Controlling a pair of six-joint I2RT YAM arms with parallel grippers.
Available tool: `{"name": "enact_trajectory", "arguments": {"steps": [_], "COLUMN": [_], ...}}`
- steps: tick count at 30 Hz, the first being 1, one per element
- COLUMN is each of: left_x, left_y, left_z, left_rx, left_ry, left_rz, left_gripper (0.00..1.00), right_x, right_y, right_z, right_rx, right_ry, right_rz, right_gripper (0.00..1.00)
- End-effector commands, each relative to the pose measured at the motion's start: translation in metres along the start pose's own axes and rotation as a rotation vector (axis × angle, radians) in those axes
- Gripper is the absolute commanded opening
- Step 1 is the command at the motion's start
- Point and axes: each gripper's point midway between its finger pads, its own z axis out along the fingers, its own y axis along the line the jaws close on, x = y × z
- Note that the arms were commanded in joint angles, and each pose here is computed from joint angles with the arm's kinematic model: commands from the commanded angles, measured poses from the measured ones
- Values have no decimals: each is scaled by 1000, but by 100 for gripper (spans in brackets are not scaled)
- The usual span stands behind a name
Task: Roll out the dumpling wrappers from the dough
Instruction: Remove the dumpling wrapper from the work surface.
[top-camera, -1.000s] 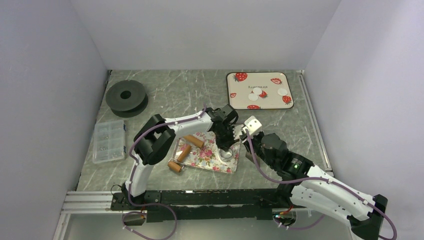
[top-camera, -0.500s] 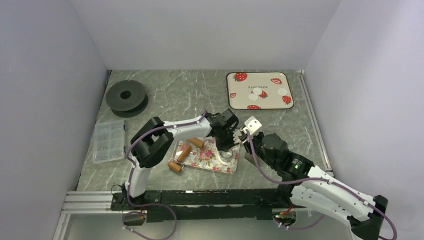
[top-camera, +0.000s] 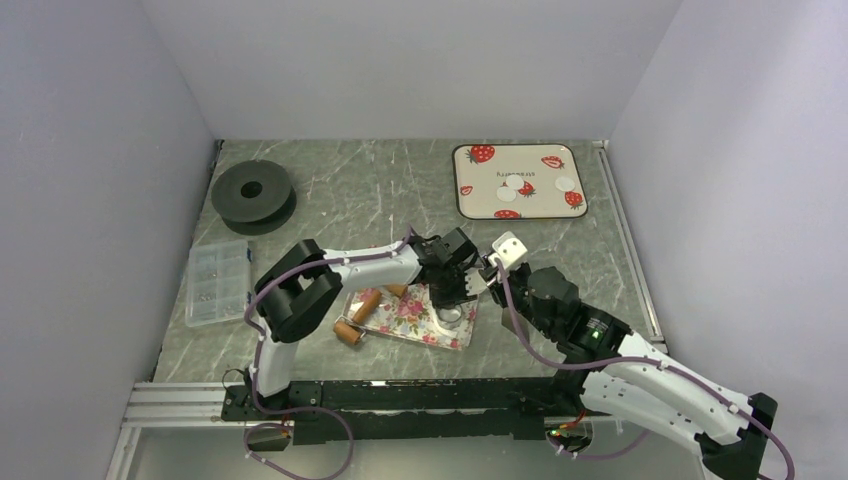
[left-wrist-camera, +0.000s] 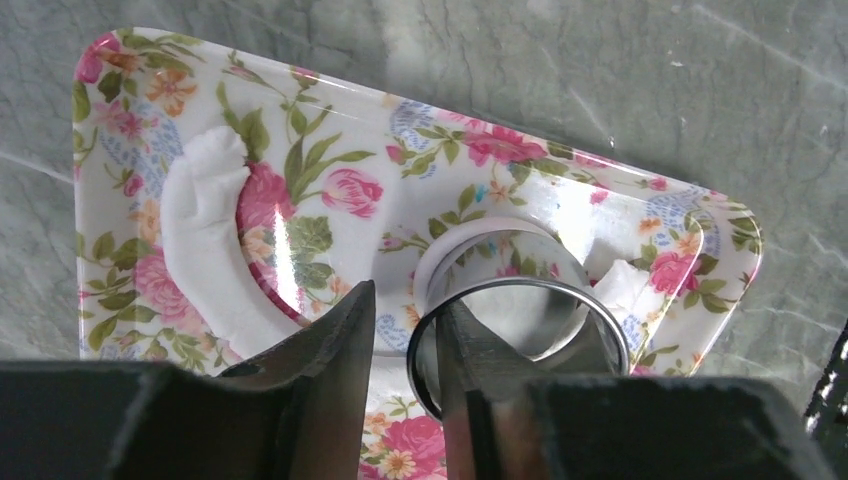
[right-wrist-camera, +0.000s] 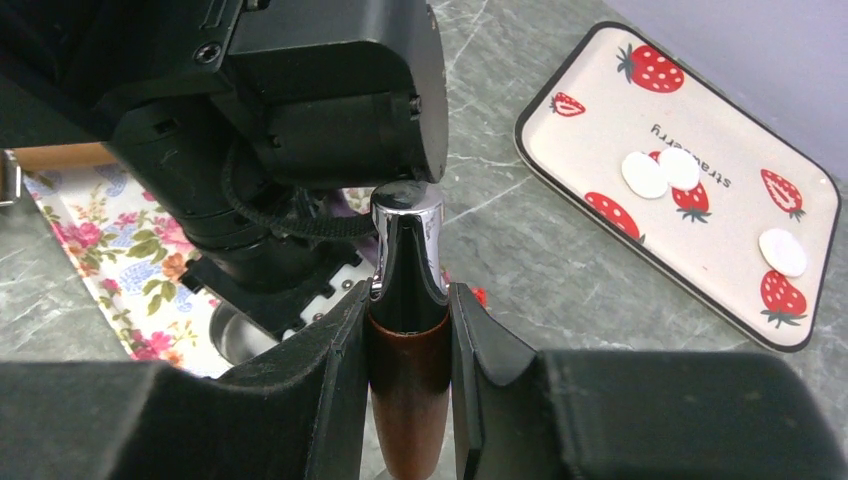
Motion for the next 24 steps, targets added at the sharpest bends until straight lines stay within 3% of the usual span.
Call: {"name": "enact_trajectory", "arguments": {"steps": [1,13,24], "left_x": [-21,-39,-47], "left_y": [-23,-15,-8], "left_z": [-14,-33,-66], "left_rx": [74,147,234], "left_ry": [-12,-63,-156], "left_rz": [87,16,-91], "left_gripper": [36,46,48], "right_x": [-36,-38,-43], "right_y": [-12,-33,-42], "right_z": [2,1,-7], "right_rx": [51,153,172], "right_ry": [-94,-113,-155], "right_rz": [40,112,166], "right_gripper": [0,0,0]}}
